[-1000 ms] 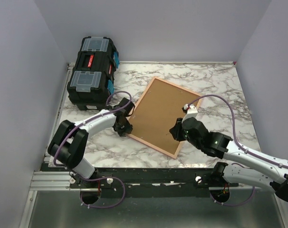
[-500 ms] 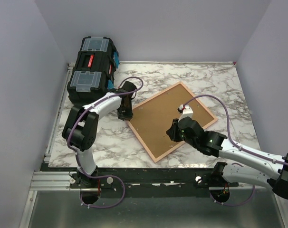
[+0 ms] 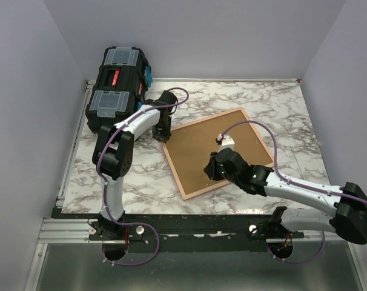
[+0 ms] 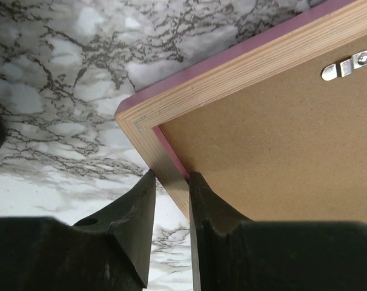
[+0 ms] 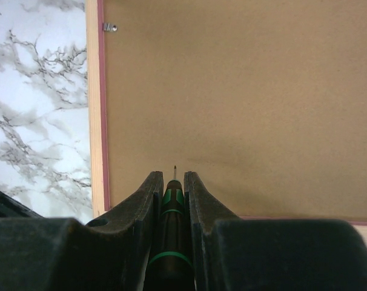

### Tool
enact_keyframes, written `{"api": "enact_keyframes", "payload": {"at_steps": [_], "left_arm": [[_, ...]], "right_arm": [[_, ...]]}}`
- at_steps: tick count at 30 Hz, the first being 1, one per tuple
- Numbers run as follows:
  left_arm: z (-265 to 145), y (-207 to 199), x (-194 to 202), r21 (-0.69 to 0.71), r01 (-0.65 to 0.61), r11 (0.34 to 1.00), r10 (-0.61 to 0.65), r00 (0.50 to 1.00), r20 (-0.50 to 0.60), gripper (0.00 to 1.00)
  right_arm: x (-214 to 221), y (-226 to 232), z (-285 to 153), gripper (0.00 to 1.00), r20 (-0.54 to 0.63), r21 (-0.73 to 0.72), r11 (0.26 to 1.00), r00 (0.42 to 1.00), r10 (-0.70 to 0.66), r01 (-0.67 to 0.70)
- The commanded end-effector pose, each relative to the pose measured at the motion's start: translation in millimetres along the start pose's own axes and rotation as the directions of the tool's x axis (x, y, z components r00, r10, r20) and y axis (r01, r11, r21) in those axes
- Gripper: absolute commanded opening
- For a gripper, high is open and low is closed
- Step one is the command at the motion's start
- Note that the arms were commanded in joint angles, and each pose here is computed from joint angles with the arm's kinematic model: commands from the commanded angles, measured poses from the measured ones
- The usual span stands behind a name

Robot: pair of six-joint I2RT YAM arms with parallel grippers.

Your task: Take the photo out of the frame

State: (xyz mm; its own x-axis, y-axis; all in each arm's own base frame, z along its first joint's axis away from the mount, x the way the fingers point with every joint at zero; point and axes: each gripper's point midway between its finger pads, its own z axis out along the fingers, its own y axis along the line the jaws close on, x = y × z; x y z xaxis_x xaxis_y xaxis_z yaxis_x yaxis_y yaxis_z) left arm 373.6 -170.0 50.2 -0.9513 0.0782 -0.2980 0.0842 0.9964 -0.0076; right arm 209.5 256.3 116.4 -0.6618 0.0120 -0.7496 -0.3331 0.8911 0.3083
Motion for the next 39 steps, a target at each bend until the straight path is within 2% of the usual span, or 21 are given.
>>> {"api": "enact_keyframes", "payload": {"at_steps": [1, 3, 5, 7, 10, 15, 20, 25, 32, 39], "left_arm": [[-13.3, -0.1, -9.2, 0.026, 0.03, 0.999, -0.029, 0.999, -0.03, 0.13], [-21.3, 2.7, -11.8, 0.036, 0.053, 0.998, -0.052, 0.998, -0.017, 0.31], [-32.0, 7.0, -12.9, 0.05, 0.084, 0.995, -0.084, 0.997, -0.001, 0.43], [-43.9, 4.2, -10.4, 0.112, 0.11, 0.988, -0.112, 0.994, 0.006, 0.51], [-57.7, -6.6, -5.0, 0.226, 0.128, 0.966, -0.133, 0.991, 0.008, 0.58], [-57.7, -9.1, -0.5, 0.29, 0.176, 0.941, -0.188, 0.982, 0.013, 0.59], [-37.3, 6.0, -1.4, 0.256, 0.225, 0.94, -0.237, 0.971, 0.015, 0.49], [-23.9, -5.1, 5.1, 0.301, 0.265, 0.916, -0.268, 0.963, -0.033, 0.55], [-4.9, -17.6, 10.8, 0.323, 0.344, 0.882, -0.322, 0.939, -0.121, 0.56], [6.3, -19.3, 11.6, 0.3, 0.38, 0.875, -0.345, 0.924, -0.163, 0.36]], "right_arm": [[-23.0, 27.3, 14.9, 0.01, 0.05, -0.06, 0.998, 0.999, 0.004, -0.001], [-32.4, 33.6, 23.8, 0.01, 0.067, -0.055, 0.998, 0.998, -0.015, 0.019], [-39.6, 41.6, 34.0, 0.01, 0.072, -0.061, 0.997, 0.997, -0.035, 0.04], [-52.6, 51.8, 39.5, 0.01, 0.088, -0.081, 0.995, 0.995, -0.043, 0.05], [-60.9, 64.6, 60.3, 0.01, 0.087, -0.097, 0.992, 0.994, -0.071, 0.079], [-66.6, 82.2, 91.3, 0.01, 0.087, -0.114, 0.982, 0.987, -0.138, 0.147], [-70.6, 82.6, 108.1, 0.01, 0.111, -0.067, 0.985, 0.983, -0.149, 0.157], [-73.0, 77.9, 115.2, 0.01, 0.116, -0.026, 0.979, 0.973, -0.198, 0.202], [-72.7, 87.2, 125.9, 0.01, 0.12, -0.048, 0.977, 0.972, -0.201, 0.208], [-72.4, 88.3, 129.0, 0.01, 0.117, -0.035, 0.972, 0.967, -0.226, 0.232]]}}
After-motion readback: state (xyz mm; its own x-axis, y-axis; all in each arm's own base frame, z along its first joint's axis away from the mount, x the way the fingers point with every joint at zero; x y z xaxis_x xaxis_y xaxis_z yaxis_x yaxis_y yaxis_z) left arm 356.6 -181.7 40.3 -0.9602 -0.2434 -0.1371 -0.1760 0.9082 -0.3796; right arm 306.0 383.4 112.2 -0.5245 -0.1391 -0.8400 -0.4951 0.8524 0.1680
